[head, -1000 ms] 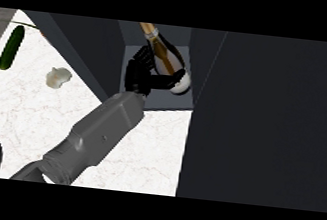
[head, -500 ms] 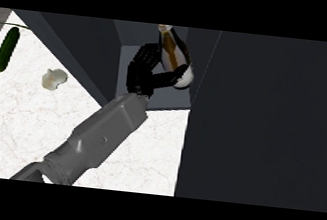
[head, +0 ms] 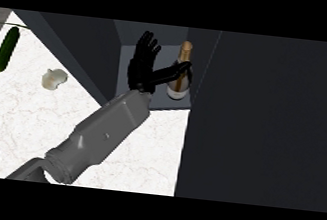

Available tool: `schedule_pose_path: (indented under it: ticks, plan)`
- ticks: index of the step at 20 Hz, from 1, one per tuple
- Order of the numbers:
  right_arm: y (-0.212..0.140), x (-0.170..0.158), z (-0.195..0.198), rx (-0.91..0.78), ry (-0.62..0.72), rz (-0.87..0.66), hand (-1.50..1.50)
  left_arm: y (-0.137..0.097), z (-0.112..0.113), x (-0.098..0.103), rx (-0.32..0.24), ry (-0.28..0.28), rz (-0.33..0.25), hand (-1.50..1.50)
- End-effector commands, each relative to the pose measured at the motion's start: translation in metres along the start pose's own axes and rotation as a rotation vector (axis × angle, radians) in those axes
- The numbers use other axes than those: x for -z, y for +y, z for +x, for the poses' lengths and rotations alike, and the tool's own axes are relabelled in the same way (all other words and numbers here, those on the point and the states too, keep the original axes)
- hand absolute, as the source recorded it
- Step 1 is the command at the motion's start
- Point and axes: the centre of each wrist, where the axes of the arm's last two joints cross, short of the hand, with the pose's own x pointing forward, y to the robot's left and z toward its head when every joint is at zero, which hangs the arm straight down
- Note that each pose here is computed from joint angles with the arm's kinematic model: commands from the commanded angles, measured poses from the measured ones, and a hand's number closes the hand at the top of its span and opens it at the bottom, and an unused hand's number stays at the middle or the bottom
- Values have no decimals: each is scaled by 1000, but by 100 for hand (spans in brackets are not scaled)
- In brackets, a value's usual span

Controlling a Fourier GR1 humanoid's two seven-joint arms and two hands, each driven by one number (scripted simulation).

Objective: Pick up the wine, place it into the cabinet and close the cabinet

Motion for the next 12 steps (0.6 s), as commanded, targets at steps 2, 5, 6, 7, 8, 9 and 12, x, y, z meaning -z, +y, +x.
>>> schedule_pose_path:
  ticks: [2,5,6,7,8,9,12]
  plan:
    - [-1,8,1,-3,8,7,-150,-5,3,4,46,-5,7,-150]
    - [0,-10,-5,-6,8,-15,-150,1,-7,-6,169,-41,-13,-150]
    - [-3,-4,-7,10,7,14,-150,-4,1,3,186,-74,-21,-150]
    - [-4,-7,-3,13,4,-1,-150,-13,6,6,188,-79,-45,-150]
    - [1,-3,1,18,-11,14,-150,-14,9,8,191,-86,-55,-150]
    - [0,-6,-2,12,4,18,-150,-11,5,5,200,-93,-75,-150]
    - [0,-4,3,6,15,14,-150,-24,8,1,211,-104,-94,-150]
